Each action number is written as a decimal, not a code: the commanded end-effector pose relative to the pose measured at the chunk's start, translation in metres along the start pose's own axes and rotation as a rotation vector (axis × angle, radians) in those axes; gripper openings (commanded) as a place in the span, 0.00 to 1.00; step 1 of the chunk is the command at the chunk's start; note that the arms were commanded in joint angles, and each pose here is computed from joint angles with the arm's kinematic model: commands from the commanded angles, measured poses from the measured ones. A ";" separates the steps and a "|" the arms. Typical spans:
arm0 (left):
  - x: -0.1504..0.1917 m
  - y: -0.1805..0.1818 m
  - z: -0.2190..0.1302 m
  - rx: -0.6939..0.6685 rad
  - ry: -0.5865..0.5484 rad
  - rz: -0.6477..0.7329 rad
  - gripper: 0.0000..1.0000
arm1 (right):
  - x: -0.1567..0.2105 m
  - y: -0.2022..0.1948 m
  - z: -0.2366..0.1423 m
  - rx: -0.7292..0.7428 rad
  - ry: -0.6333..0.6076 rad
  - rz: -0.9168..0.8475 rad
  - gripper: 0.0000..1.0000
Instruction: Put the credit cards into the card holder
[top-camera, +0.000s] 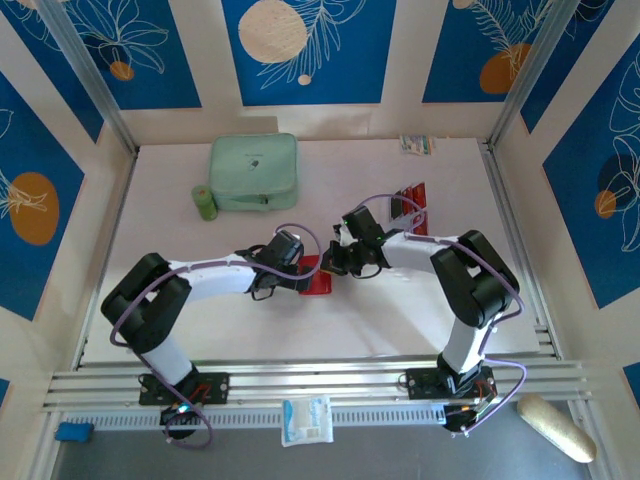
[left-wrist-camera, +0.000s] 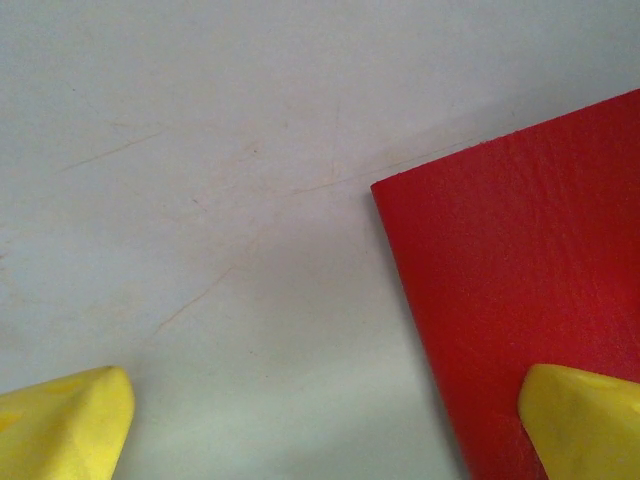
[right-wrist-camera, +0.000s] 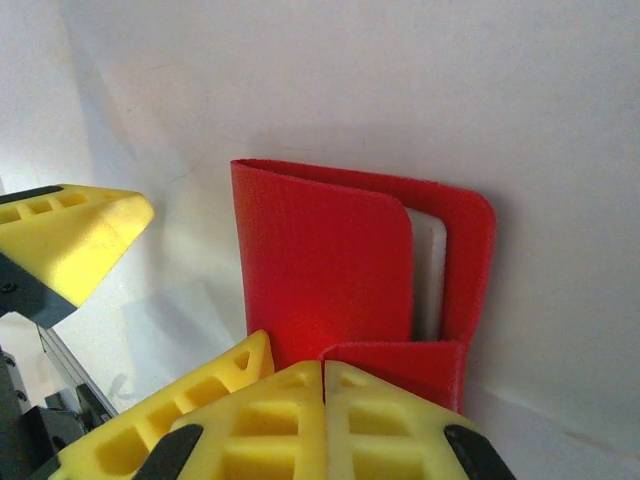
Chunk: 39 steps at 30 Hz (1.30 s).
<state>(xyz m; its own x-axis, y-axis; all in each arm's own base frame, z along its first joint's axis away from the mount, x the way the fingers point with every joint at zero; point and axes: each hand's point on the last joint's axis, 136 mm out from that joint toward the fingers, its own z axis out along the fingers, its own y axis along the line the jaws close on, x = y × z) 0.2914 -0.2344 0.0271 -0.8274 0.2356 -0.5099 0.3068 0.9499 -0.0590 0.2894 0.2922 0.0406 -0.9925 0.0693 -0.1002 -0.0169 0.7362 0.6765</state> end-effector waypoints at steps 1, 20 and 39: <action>0.039 0.015 0.013 -0.059 0.122 0.028 1.00 | 0.004 -0.001 0.008 -0.003 0.036 0.013 0.00; 0.039 0.014 0.012 -0.057 0.122 0.028 1.00 | 0.031 -0.032 0.015 0.058 0.067 0.046 0.00; 0.037 0.013 0.013 -0.056 0.123 0.028 1.00 | 0.000 0.007 -0.011 -0.027 -0.007 -0.006 0.00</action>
<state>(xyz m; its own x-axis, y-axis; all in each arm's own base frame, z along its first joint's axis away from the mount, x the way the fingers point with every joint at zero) 0.2913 -0.2344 0.0268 -0.8277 0.2359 -0.5091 0.3070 0.9499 -0.0590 0.2885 0.2862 0.0463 -0.9900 0.0863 -0.1119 -0.0149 0.7236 0.6901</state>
